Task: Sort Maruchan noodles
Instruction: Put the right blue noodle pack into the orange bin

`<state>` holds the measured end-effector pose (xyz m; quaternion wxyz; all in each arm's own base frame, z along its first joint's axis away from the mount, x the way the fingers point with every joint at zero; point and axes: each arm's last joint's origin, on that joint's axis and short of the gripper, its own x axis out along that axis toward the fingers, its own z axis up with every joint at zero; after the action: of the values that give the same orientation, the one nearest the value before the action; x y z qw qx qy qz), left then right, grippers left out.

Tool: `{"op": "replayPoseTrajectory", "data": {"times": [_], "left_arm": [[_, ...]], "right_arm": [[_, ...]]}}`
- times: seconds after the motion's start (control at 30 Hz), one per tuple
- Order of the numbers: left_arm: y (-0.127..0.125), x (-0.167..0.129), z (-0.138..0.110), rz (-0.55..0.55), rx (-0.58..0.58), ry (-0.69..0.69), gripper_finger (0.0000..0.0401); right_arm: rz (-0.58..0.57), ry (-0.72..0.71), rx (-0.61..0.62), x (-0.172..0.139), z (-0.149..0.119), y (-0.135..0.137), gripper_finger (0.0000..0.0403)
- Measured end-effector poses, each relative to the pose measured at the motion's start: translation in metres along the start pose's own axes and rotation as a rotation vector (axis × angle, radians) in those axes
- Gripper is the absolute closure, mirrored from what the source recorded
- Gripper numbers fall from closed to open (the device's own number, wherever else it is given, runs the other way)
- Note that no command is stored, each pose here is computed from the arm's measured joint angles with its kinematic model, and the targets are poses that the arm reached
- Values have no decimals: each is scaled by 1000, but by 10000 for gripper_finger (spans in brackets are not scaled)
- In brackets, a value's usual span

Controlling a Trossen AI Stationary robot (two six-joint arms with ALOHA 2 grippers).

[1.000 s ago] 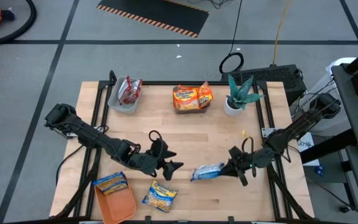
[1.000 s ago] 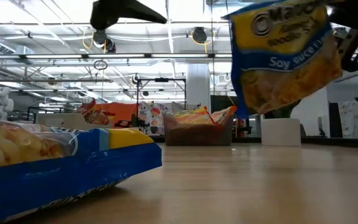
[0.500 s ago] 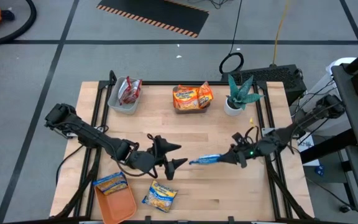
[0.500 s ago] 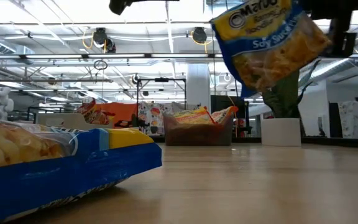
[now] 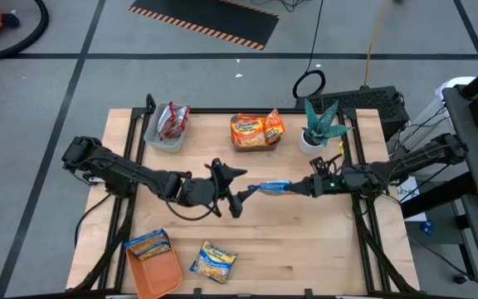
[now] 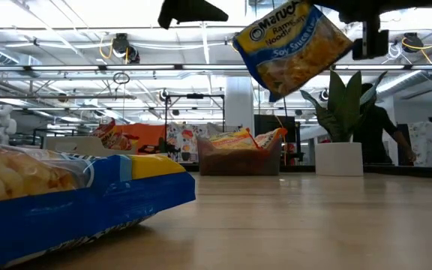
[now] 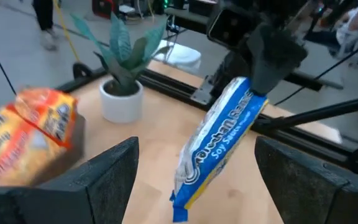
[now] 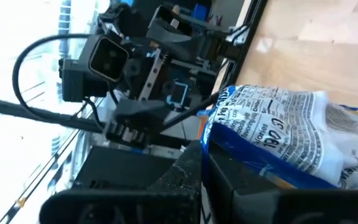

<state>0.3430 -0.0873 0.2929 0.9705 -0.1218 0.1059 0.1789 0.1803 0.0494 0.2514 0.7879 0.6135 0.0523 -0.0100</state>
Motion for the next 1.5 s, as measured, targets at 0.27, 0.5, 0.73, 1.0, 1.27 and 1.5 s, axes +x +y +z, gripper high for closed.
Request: {"op": "replayPoseTrajectory", "data": {"times": [0.27, 0.5, 0.73, 1.0, 1.27, 1.5], "left_arm": [[30, 22, 16, -74, 111, -6, 80], [47, 31, 18, -156, 200, 49, 80], [54, 52, -1, -141, 242, 124, 80], [52, 78, -30, -137, 240, 148, 80], [50, 100, -58, -214, 206, 176, 80], [47, 101, -60, -208, 187, 159, 109]], "right_arm": [[-113, -17, 8, 2, 18, 17, 403], [-115, -68, 53, 3, 30, 17, 403], [-133, -87, 55, 8, 33, 14, 403], [-152, -30, 76, 16, 29, 9, 403], [-149, -22, 85, 21, 28, 7, 403], [-166, 1, 64, 22, 27, 5, 403]]}}
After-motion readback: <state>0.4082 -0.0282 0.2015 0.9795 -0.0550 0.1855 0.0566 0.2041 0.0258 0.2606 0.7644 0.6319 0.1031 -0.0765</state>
